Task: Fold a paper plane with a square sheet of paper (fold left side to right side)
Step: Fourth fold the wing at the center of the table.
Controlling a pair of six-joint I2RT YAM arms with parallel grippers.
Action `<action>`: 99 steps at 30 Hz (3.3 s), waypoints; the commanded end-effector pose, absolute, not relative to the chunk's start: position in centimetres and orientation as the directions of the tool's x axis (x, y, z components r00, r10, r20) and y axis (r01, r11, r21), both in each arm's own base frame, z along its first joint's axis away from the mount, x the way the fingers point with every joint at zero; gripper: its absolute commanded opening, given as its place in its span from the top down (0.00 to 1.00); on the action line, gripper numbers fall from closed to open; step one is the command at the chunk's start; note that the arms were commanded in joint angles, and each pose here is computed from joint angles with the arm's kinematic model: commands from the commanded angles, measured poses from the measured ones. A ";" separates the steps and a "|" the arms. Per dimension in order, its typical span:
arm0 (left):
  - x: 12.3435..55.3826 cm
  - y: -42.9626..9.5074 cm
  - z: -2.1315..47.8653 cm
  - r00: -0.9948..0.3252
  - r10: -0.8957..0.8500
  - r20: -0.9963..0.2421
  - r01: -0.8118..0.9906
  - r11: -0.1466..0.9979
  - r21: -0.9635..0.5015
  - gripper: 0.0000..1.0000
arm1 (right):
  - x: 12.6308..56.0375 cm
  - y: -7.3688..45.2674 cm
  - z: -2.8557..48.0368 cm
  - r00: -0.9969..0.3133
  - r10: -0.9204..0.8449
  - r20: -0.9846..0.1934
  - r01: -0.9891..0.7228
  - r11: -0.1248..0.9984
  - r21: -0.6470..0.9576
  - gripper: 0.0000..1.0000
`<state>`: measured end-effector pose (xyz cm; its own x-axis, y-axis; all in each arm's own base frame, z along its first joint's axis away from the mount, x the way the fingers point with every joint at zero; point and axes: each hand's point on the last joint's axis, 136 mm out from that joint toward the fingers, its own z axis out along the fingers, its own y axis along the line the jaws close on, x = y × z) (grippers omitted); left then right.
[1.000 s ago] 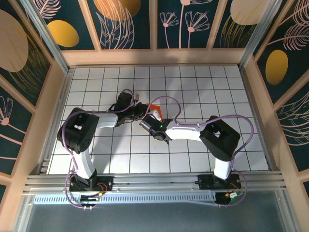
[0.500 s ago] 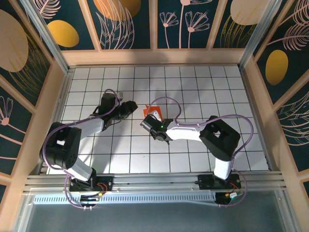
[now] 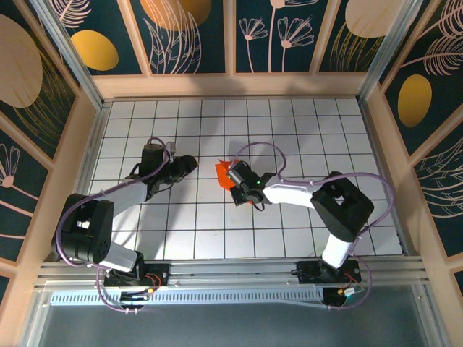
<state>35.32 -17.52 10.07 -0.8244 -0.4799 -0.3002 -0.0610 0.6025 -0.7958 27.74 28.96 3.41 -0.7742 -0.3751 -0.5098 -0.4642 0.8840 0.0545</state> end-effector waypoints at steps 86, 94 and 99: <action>34.2 -26.5 -0.4 -0.944 -0.306 -0.122 -0.141 0.709 -0.692 0.57 | 26.5 30.3 2.6 -0.894 -0.264 -0.362 -0.440 0.671 0.596 0.98; 34.1 -26.1 -0.8 -0.943 -0.308 -0.125 -0.147 0.724 -0.674 0.57 | 26.5 30.3 2.9 -0.893 -0.264 -0.364 -0.442 0.666 0.601 0.93; 34.0 -26.1 -0.8 -0.944 -0.307 -0.123 -0.148 0.724 -0.674 0.57 | 26.7 30.5 4.5 -0.886 -0.246 -0.393 -0.453 0.644 0.617 0.80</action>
<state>35.11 -27.93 2.98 -0.9400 -0.3012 -0.1604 -0.0741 0.6391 -0.7656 26.68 30.60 3.39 -0.8858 -0.2656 -0.3805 -0.4541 0.6652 0.5927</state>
